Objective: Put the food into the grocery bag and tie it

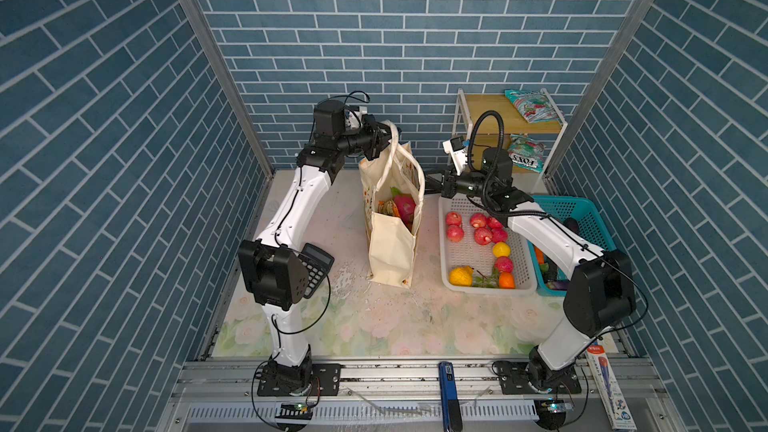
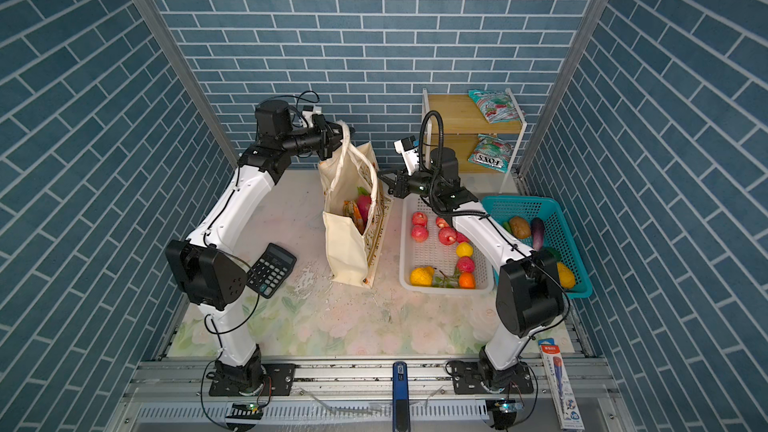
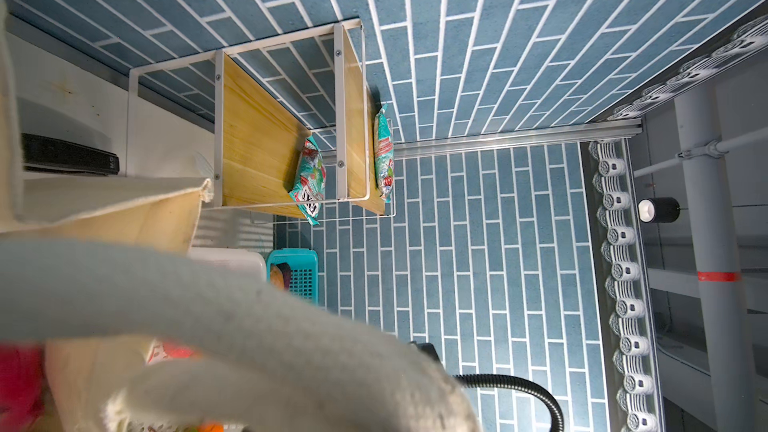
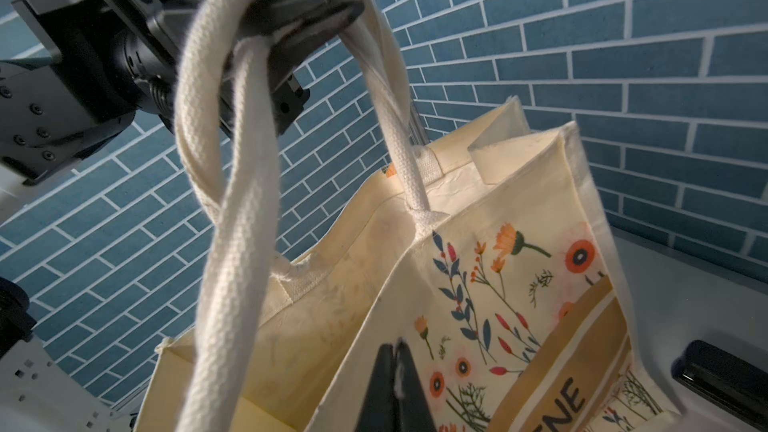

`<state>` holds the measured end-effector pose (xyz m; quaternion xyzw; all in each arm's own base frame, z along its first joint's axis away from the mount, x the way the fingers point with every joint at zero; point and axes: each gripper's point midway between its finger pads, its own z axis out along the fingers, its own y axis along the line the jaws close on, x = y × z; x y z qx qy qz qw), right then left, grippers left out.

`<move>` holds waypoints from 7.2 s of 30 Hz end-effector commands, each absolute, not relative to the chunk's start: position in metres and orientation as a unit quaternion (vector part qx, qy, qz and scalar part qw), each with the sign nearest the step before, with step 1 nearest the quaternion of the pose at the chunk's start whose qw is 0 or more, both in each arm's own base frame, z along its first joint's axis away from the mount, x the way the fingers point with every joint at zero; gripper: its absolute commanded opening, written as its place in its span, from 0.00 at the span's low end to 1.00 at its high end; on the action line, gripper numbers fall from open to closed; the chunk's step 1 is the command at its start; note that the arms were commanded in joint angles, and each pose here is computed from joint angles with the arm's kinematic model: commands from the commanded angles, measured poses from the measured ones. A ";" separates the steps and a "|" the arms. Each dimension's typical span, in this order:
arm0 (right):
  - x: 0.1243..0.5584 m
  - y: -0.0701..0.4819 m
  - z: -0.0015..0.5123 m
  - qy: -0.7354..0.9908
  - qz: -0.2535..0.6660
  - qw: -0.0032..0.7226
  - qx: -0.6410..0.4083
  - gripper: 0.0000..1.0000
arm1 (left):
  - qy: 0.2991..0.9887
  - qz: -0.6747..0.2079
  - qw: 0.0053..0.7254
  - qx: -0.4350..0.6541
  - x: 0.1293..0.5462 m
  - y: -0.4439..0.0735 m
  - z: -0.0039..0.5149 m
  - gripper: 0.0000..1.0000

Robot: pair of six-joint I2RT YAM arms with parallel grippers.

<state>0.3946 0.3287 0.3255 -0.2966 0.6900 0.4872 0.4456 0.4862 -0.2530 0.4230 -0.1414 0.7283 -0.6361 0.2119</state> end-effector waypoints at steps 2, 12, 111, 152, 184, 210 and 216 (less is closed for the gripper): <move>0.376 0.357 0.339 0.642 0.533 0.441 -0.331 0.00 | 0.697 -0.664 0.257 -0.088 0.478 -0.250 0.467 0.00; 0.370 0.381 0.372 0.583 0.571 0.476 -0.328 0.00 | 0.707 -0.658 0.239 -0.106 0.482 -0.251 0.447 0.00; 0.388 0.417 0.412 0.514 0.681 0.475 -0.214 0.01 | 0.833 -0.463 0.290 -0.092 0.485 -0.250 0.347 0.00; 0.412 0.391 0.348 0.635 0.550 0.494 -0.224 0.00 | 0.824 -0.485 0.261 -0.131 0.453 -0.205 0.361 0.00; 0.432 0.328 0.378 0.662 0.418 0.592 -0.192 0.00 | 0.878 -0.355 0.247 -0.204 0.424 -0.116 0.320 0.00; 0.443 0.143 0.299 0.744 0.235 0.617 0.105 0.00 | 0.865 -0.189 0.292 -0.362 0.427 0.017 0.268 0.00; 0.441 0.095 0.266 0.764 0.168 0.604 0.153 0.00 | 0.852 -0.170 0.292 -0.400 0.423 0.055 0.243 0.00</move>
